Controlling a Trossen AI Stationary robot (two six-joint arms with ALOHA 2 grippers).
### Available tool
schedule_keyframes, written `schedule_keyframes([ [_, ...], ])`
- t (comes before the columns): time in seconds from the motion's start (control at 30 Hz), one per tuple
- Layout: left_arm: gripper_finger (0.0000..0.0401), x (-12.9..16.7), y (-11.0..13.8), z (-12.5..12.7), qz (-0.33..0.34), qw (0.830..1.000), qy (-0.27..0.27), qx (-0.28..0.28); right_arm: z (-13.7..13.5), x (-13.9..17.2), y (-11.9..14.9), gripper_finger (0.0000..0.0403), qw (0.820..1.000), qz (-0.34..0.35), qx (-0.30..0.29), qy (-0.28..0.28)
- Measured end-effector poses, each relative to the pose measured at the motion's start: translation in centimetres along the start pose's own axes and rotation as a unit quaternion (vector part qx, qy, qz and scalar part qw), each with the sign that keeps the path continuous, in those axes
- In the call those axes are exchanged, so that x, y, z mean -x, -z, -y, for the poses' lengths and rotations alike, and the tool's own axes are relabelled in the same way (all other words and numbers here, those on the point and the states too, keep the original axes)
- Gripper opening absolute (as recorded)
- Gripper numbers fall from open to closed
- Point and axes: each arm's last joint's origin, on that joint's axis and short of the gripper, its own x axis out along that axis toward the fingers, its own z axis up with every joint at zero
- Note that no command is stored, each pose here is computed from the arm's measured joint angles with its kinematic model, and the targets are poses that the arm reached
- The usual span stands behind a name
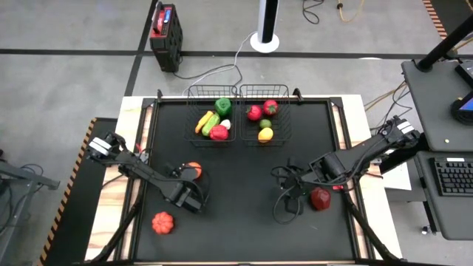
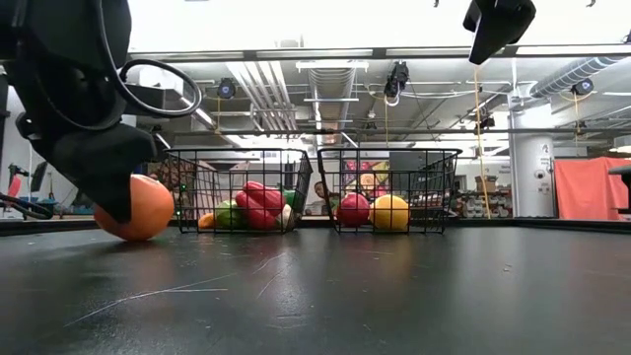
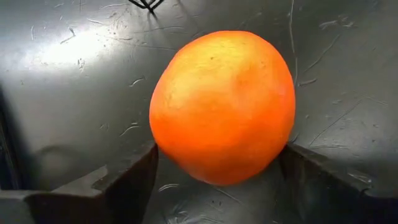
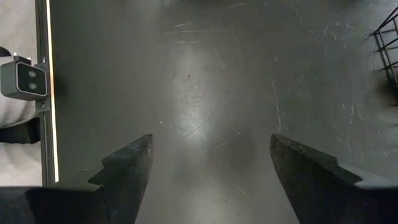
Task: Sort produce into baskets
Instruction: Put the orange into the right wire basket
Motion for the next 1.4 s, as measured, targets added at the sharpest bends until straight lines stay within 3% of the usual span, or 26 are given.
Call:
schedule_keyframes([
  [0.2, 0.0290, -0.1, -0.1, 0.0, 0.000, 1.000, -0.001, 0.002, 0.0, 0.0, 0.0, 0.0306, 1.000, 0.000, 0.000, 0.000],
  [0.63, 0.0153, -0.1, -0.1, 0.0, -0.001, 1.000, 0.001, 0.004, 0.0, 0.0, 0.0, 0.0305, 1.000, 0.002, -0.001, -0.002],
  [0.9, 0.0089, 0.1, -0.2, 0.0, -0.005, 1.000, -0.003, -0.013, -0.2, -0.1, -0.6, 0.0305, 0.999, 0.032, 0.002, -0.007],
  [1.13, 0.0061, 1.6, -0.2, -0.5, -0.007, 0.999, -0.025, -0.046, -0.5, -2.6, -2.7, 0.0295, 0.992, 0.104, 0.075, 0.009],
  [1.4, 0.0043, 4.6, -0.4, -1.6, 0.044, 0.994, -0.029, -0.096, 1.1, -7.6, -6.5, 0.0287, 0.975, 0.177, 0.133, 0.032],
])
